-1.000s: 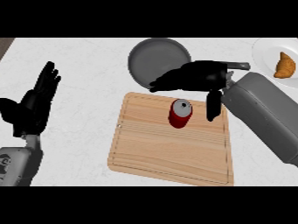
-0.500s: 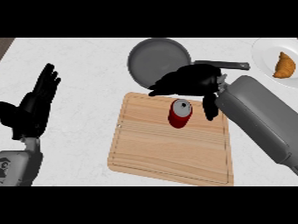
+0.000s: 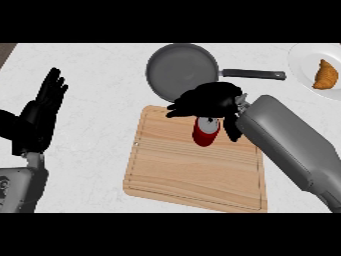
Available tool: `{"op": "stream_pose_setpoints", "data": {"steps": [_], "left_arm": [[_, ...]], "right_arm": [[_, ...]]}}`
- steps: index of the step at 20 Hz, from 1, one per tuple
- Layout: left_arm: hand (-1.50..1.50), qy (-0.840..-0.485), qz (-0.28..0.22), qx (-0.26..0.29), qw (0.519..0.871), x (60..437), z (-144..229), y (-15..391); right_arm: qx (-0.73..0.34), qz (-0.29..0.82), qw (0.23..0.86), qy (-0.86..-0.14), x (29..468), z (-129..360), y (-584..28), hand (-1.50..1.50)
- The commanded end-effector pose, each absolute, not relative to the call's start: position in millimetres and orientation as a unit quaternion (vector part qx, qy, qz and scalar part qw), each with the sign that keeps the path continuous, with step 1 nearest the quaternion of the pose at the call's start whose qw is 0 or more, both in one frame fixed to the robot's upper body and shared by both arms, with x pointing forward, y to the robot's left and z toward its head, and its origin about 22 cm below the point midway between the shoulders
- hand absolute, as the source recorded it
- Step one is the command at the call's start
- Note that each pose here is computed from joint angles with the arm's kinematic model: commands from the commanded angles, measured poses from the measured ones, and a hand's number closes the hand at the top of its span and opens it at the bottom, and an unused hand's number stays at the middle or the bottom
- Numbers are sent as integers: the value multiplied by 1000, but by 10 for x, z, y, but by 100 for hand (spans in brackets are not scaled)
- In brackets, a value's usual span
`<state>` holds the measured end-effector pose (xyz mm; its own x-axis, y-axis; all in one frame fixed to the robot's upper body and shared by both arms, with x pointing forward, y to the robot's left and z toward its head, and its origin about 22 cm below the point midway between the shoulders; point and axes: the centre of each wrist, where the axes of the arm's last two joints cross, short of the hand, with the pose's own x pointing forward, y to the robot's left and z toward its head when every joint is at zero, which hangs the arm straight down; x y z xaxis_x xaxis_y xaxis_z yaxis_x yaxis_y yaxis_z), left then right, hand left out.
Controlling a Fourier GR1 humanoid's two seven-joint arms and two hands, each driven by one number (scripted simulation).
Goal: Pick the can from the cutting board and place it in the pan
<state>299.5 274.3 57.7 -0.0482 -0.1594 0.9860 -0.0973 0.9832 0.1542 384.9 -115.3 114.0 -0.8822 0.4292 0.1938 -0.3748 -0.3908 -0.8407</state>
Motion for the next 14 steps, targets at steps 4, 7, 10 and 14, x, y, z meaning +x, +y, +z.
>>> {"op": "stream_pose_setpoints", "data": {"steps": [4, 7, 10, 14], "left_arm": [[0, -729, -20, 94, 678, 2936, 490, 2794], [0, -722, -24, 95, 685, 2925, 368, 2703], [0, -723, -18, 94, 684, 3035, 658, 2669], [0, -721, -28, 85, 687, 3010, 544, 2671]], "right_arm": [[-11, 854, 242, -461, 3915, 809, -1105, -150], [-13, 861, 243, -446, 3908, 865, -1194, -150], [7, 866, 224, -446, 3962, 787, -1126, 150], [34, 869, 178, -461, 3832, 573, -1007, 150]]}}
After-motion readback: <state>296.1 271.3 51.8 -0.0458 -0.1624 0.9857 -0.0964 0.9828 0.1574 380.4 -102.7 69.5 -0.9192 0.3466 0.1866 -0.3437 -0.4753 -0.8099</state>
